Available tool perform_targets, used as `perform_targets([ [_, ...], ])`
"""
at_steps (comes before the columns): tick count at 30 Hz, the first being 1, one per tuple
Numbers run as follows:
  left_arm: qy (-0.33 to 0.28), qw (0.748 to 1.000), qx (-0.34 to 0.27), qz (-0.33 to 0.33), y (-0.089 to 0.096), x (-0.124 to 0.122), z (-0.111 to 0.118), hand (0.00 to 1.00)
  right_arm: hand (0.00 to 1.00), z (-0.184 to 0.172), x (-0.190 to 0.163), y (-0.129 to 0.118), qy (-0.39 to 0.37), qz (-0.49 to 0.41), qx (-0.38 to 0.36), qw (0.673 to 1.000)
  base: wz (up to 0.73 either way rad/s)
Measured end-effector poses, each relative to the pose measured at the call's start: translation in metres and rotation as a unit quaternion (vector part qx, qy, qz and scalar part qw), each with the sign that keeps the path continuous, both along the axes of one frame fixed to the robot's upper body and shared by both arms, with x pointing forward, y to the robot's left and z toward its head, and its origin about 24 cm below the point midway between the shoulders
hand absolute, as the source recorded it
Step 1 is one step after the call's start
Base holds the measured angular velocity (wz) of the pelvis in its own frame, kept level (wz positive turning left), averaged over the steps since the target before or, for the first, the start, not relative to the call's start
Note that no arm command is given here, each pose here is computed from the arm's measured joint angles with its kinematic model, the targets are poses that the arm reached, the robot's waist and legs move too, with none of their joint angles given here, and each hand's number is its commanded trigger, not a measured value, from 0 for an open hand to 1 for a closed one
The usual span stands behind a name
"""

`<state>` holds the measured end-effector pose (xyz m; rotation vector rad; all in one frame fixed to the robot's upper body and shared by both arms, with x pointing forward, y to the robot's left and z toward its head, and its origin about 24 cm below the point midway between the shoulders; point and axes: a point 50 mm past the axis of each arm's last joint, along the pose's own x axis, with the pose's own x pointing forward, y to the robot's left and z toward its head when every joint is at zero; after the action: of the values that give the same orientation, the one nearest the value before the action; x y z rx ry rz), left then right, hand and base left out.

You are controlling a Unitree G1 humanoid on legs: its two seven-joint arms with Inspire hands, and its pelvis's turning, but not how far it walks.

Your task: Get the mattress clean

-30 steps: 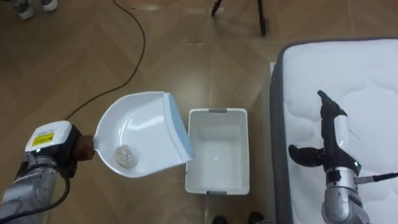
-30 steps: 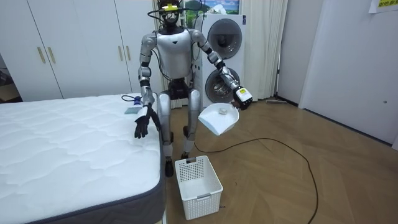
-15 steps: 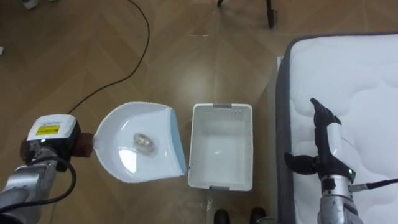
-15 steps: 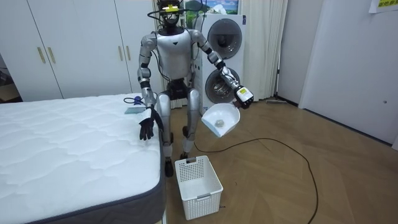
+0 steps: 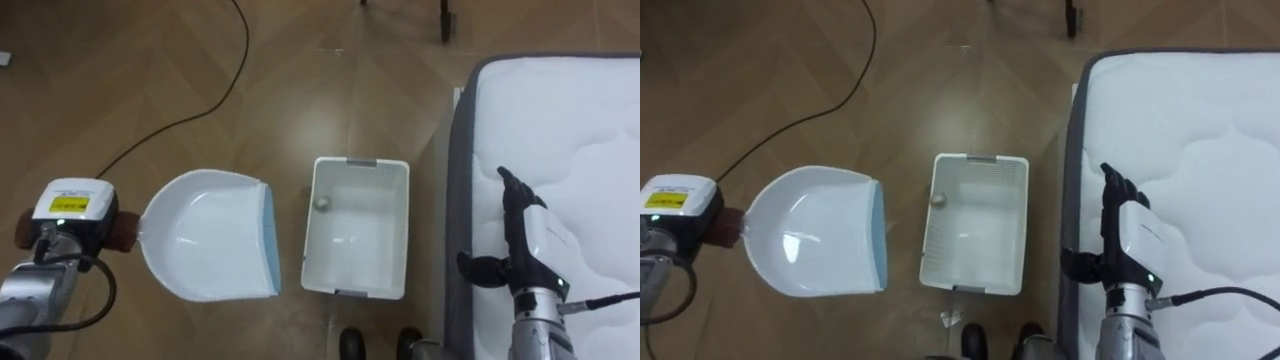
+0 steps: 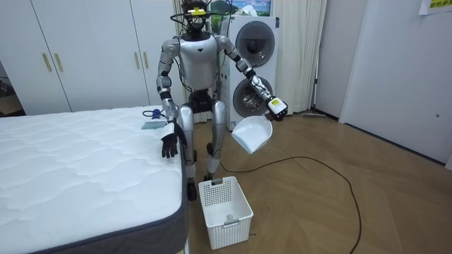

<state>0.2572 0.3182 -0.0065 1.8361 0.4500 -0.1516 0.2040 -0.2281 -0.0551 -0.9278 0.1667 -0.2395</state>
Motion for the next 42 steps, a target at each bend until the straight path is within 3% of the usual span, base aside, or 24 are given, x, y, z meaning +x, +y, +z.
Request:
perform_targets([
  [9, -0.039, 0.995, 0.056, -0.072, -0.012, 0.005, 0.006, 1.00, 0.00, -0.002, 0.002, 0.003, 0.003, 0.006, -0.008, 1.000, 0.01],
  [22, -0.120, 0.980, 0.055, -0.152, -0.036, 0.009, 0.012, 1.00, 0.00, -0.005, -0.002, -0.001, 0.013, -0.001, -0.008, 1.000, 0.00],
  [37, -0.135, 0.976, -0.018, -0.169, -0.054, -0.006, 0.003, 1.00, 0.00, -0.005, -0.003, -0.011, 0.031, -0.015, 0.010, 0.999, -0.13],
  [42, -0.154, 0.973, -0.054, -0.164, -0.054, -0.032, -0.001, 1.00, 0.00, -0.014, -0.026, -0.021, 0.064, -0.035, 0.016, 0.997, -0.65],
])
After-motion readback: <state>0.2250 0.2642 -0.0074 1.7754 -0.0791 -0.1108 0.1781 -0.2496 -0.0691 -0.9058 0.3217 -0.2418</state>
